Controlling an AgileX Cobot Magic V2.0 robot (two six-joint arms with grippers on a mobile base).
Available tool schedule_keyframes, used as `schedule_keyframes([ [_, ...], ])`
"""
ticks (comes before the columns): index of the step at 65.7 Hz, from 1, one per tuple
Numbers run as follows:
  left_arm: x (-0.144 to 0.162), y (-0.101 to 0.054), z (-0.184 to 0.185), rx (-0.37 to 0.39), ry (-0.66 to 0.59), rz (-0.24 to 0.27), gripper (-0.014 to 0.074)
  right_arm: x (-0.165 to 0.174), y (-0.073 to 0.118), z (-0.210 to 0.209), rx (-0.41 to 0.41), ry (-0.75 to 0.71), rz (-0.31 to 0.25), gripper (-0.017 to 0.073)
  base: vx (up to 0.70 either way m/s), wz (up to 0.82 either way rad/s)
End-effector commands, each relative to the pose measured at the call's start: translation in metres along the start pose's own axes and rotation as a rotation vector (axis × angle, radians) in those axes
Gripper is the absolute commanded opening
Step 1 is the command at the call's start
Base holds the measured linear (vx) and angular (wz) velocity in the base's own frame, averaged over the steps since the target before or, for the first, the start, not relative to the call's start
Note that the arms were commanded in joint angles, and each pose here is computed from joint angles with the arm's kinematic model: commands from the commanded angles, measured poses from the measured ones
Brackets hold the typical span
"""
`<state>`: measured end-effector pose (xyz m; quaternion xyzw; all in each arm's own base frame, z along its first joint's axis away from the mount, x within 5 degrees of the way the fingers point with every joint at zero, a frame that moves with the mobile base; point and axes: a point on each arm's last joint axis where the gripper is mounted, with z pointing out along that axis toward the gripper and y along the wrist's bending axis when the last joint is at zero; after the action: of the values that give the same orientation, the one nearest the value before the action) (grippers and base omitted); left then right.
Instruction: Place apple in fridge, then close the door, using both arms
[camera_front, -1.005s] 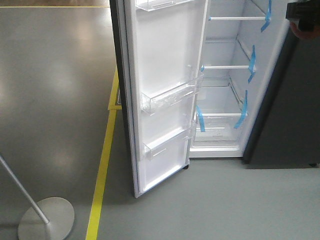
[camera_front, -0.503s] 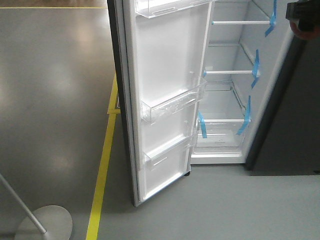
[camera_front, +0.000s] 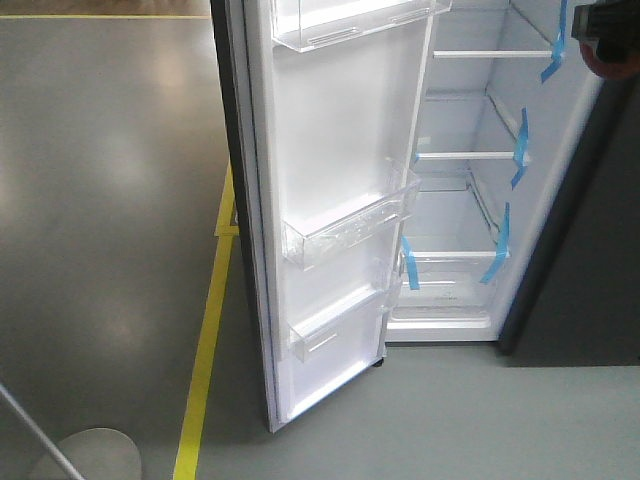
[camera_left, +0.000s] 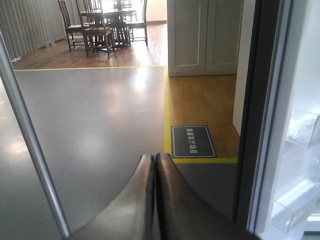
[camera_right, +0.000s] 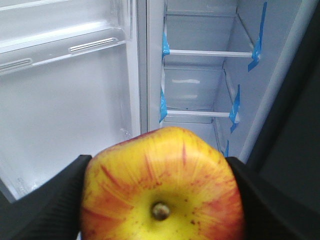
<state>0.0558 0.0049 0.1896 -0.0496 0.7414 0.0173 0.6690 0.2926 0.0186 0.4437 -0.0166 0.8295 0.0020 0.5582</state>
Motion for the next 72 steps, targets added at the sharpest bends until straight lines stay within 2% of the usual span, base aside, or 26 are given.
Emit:
schedule_keyframes([
  [1,-0.013,-0.0004,-0.0027,0.004,-0.102,-0.008,-0.0006,-0.0199,-0.0006,-0.0179,-0.002,-0.14,-0.01,0.0168,0.09,0.0],
  [72,-0.013,-0.0004,-0.0027,0.004,-0.102,-0.008,-0.0006,-0.0199,-0.0006,-0.0179,-0.002,-0.14,-0.01,0.0168,0.08,-0.01],
])
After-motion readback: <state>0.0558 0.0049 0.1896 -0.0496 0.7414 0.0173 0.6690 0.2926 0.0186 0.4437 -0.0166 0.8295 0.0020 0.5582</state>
